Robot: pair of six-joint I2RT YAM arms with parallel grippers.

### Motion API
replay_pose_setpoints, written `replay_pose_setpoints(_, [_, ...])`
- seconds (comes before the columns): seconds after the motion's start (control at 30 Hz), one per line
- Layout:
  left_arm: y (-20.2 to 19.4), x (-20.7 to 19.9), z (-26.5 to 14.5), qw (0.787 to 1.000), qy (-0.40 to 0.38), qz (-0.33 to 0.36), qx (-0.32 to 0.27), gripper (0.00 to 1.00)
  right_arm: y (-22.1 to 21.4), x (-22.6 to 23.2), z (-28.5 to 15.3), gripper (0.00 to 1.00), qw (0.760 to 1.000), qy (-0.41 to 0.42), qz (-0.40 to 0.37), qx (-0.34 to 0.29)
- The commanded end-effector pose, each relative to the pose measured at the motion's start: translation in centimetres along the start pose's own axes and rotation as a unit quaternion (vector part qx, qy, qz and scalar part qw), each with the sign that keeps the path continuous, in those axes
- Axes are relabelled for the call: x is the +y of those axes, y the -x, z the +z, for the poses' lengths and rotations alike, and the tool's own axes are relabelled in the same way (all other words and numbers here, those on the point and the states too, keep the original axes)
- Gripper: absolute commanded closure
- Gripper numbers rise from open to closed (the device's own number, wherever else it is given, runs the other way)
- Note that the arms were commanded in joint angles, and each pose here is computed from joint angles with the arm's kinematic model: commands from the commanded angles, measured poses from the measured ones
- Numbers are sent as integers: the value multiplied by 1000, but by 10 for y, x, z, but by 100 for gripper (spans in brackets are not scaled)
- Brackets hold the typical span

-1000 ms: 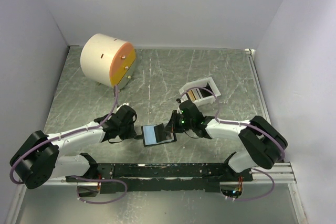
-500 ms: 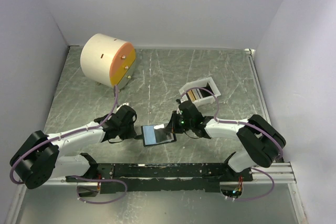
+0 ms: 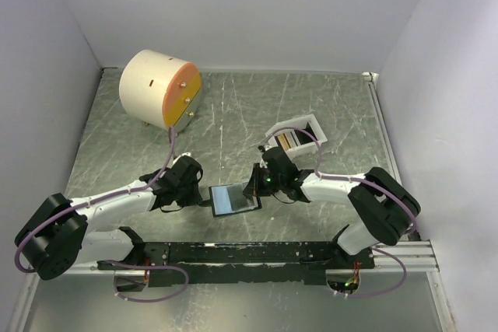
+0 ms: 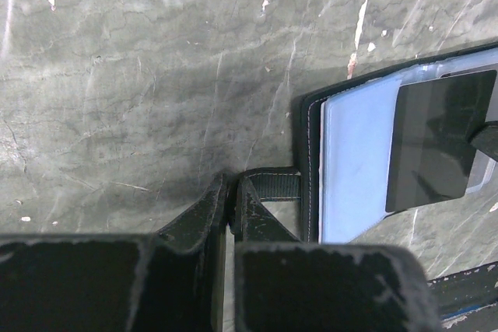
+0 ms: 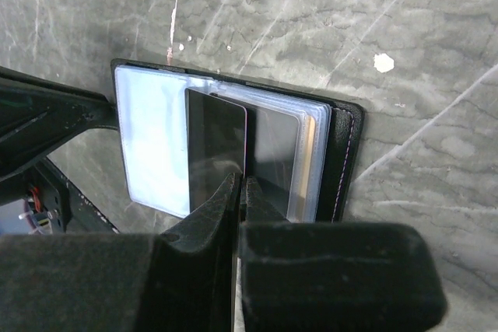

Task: Put the credit cards into the card holder
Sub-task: Insert the credit card into the card holder.

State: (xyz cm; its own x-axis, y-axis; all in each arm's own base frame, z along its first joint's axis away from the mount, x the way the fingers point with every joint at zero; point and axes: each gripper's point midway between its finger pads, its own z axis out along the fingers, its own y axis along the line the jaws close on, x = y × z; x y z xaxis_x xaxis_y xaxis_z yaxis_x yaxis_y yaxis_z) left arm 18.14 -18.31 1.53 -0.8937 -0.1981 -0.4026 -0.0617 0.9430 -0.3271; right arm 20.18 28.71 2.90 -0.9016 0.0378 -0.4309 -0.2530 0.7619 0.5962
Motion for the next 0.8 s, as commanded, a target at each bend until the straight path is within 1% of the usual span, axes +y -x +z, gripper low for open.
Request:
replay_pose_setpoints(0.0, [2,3,0,1000,13,5,-3,89,-4,0,4,100,1000,-1,-24,20])
replay_pose_setpoints(0.2, [3,2,0,1000,16,7,-1,89,-6,1,6,100,999,2,-32,31])
replay_pose_setpoints(0.4, [3,2,1,1000,18,6,0,89,-9,0,3,100,997,-1,-56,45])
replay_pose_setpoints(0.5, [4,2,1,1000,20,8,0,89,-13,-5,1,100,996,-11,-63,61])
replay_pose_setpoints(0.6, [4,4,0,1000,25,9,-1,89,-11,-10,-2,100,996,-29,-67,60])
replay_pose_setpoints(0.77, [4,5,0,1000,27,10,-1,89,-11,-10,-5,100,995,-35,-64,65])
